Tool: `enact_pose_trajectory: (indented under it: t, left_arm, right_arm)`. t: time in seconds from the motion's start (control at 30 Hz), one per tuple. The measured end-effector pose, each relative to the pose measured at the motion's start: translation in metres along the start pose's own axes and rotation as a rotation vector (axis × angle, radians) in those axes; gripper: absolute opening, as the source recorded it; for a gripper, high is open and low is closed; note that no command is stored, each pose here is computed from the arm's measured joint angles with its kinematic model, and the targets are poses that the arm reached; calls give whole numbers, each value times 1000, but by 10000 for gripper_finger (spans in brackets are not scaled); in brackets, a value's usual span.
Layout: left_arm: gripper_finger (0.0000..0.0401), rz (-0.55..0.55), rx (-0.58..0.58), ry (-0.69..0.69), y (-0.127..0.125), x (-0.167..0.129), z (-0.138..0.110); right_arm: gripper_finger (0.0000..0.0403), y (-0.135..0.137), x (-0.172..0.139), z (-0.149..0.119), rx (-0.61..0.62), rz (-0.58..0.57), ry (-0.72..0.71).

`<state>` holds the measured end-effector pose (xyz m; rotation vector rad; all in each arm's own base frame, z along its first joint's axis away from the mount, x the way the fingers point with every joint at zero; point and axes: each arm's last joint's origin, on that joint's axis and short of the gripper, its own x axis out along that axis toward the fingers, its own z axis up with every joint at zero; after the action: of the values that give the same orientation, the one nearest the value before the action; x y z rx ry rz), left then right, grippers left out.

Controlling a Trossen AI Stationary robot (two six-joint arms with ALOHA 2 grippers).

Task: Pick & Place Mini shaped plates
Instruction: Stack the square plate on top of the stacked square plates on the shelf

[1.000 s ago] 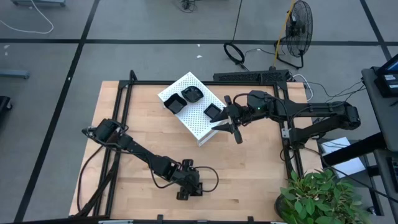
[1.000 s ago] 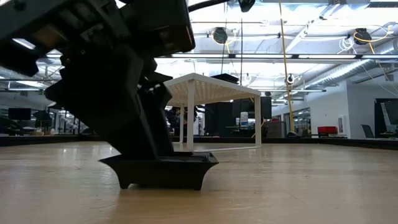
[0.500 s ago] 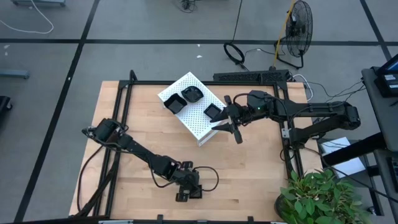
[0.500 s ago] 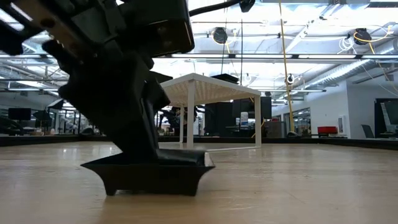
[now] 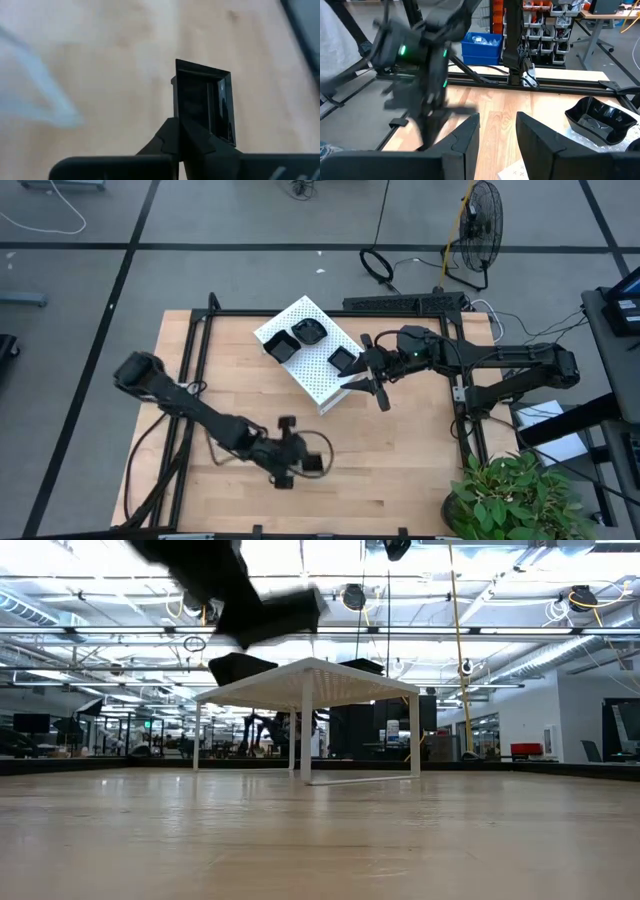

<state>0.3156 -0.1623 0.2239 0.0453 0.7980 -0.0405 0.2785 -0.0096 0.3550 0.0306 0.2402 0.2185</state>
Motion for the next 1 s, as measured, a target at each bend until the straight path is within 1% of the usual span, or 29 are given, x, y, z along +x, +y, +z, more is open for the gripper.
enact_pose_trajectory:
  t: [0.1, 0.2, 0.3, 0.37, 0.47, 0.5, 0.57, 0.63, 0.73, 0.87, 1.0]
  left_arm:
    - [6, 168, 35, -104, 11, -26, 11]
    - [4, 365, 152, -167, 23, -45, 19]
    - [4, 592, 268, -193, 38, -61, 27]
    - [6, 738, 322, -191, 49, -63, 34]
    - [6, 893, 436, -111, 67, -60, 40]
    - [4, 917, 462, -91, 73, -59, 43]
    - [4, 943, 474, -65, 87, -57, 47]
    - [5, 949, 473, -40, 99, -53, 48]
    - [4, 973, 487, 0, 112, -51, 49]
    - [6, 988, 516, 26, 120, -50, 51]
    - [4, 946, 540, 15, 123, -49, 53]
  right_arm:
    - [116, 0, 0, -1, 2, 0, 6]
    - [116, -1, 1, -4, -10, -13, 3]
    - [116, -4, 5, -17, -51, -109, 8]
    - [116, -7, 7, -26, -85, -189, 8]
    - [116, -11, 9, -38, -162, -303, -6]
    - [116, -13, 11, -43, -178, -335, -7]
    - [120, -15, 15, -52, -190, -388, -18]
    - [129, -16, 19, -61, -192, -394, -15]
    - [151, -17, 27, -69, -172, -391, -48]
    - [182, -20, 40, -78, -165, -390, -56]
    - [188, -25, 51, -83, -195, -436, -86]
